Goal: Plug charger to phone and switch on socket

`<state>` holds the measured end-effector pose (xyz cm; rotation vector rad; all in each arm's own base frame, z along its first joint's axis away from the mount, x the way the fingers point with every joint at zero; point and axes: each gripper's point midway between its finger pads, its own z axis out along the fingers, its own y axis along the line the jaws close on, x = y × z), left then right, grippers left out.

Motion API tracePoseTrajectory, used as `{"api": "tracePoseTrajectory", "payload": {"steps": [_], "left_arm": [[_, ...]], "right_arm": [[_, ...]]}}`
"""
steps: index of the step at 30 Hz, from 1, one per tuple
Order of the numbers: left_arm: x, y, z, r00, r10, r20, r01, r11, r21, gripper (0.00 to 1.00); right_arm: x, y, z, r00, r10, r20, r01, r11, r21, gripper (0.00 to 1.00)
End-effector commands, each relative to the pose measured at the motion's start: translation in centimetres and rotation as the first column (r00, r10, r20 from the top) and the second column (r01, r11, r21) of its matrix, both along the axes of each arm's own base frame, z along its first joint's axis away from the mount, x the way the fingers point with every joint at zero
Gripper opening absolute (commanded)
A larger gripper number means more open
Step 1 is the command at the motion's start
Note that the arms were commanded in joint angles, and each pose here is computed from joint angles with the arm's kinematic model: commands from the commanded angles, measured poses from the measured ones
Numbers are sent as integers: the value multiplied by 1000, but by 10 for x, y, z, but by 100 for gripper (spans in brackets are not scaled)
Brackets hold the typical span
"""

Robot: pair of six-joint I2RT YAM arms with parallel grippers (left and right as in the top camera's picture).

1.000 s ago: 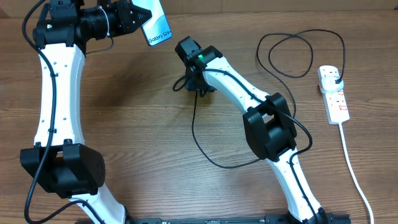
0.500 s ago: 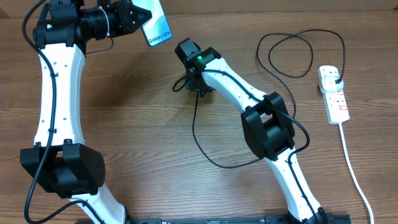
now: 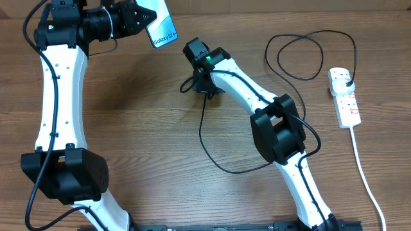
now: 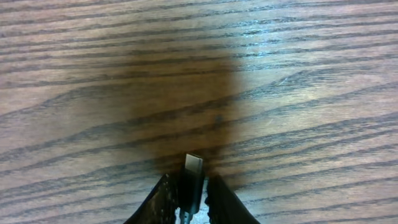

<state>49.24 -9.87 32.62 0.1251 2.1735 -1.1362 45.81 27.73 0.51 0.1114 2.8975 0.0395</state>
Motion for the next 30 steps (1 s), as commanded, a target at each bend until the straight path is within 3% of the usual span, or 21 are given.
{"api": "tracePoseTrajectory", "payload": {"steps": [1, 11, 14, 17, 23, 30], "left_arm": [[-3, -2, 13, 998, -21, 51, 21, 1000, 5, 4], [-3, -2, 14, 998, -21, 52, 21, 1000, 5, 4], [-3, -2, 14, 998, -21, 51, 21, 1000, 5, 4], [-3, -2, 13, 998, -21, 51, 21, 1000, 5, 4], [-3, -2, 13, 998, -21, 51, 21, 1000, 5, 4], [-3, -2, 13, 998, -21, 51, 21, 1000, 5, 4]], "right_arm": [[-13, 8, -22, 997, 14, -72, -13, 1000, 18, 17], [-17, 14, -22, 995, 24, -101, -18, 998, 61, 15], [-21, 16, -23, 992, 30, -121, -20, 997, 78, 23], [-24, 17, -23, 991, 20, -134, -9, 997, 83, 23], [-21, 15, -23, 992, 8, -130, 3, 997, 83, 19], [-13, 3, -23, 992, -19, -128, 30, 996, 85, 4]]}}
